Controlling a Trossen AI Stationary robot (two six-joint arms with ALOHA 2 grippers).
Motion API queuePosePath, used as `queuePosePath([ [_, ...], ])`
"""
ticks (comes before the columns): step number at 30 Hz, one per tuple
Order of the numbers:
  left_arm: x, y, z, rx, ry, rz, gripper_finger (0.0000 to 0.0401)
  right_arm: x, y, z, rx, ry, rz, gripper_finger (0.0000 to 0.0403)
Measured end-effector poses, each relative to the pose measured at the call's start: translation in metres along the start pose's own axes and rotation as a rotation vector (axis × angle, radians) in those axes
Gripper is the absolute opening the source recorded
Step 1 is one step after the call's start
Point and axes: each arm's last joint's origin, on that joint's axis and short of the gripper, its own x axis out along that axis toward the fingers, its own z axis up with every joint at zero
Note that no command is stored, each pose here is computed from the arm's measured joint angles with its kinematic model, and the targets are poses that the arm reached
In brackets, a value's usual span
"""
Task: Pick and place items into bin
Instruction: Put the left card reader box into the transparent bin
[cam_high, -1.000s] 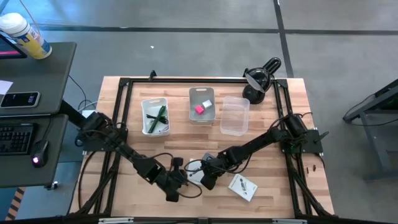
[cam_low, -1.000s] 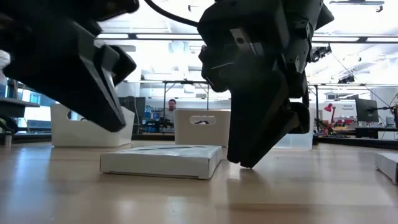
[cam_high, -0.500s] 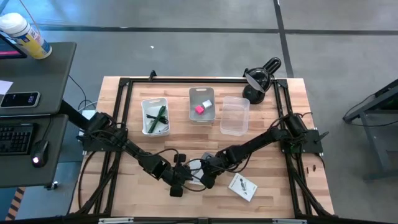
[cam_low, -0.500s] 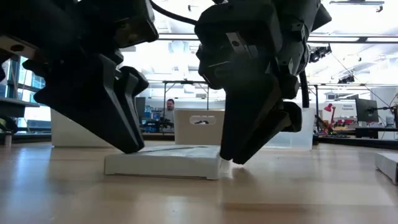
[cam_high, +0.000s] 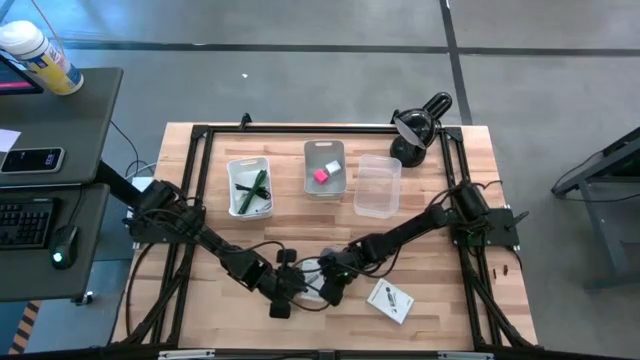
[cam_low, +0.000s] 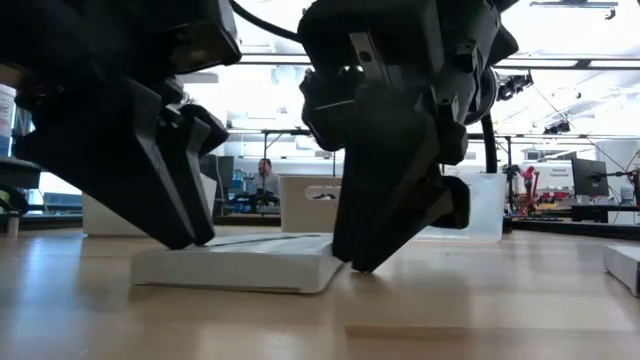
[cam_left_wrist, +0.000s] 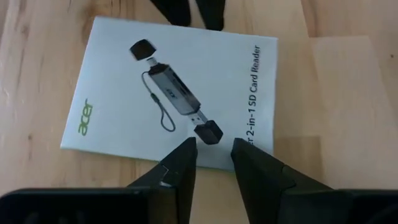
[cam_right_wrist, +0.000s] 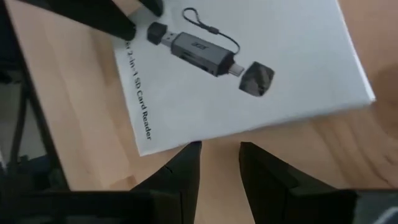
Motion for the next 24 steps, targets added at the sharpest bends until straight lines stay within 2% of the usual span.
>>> queuePosePath([
  [5,0.001,0.001,-0.005,-0.047,0.013,-0.008,0.0101,0.002,0.002,0.007,-0.02,-0.016,0.086,0.0107],
  [11,0.002,0.002,-0.007,-0.059,0.001,-0.013,0.0095,0.002,0.003,0.01,-0.015,-0.017,0.13,0.0107],
  [24,0.001,-0.003,-0.013,-0.118,-0.015,0.003,0.0097,-0.002,0.008,0.012,0.033,-0.068,0.145,0.0108],
])
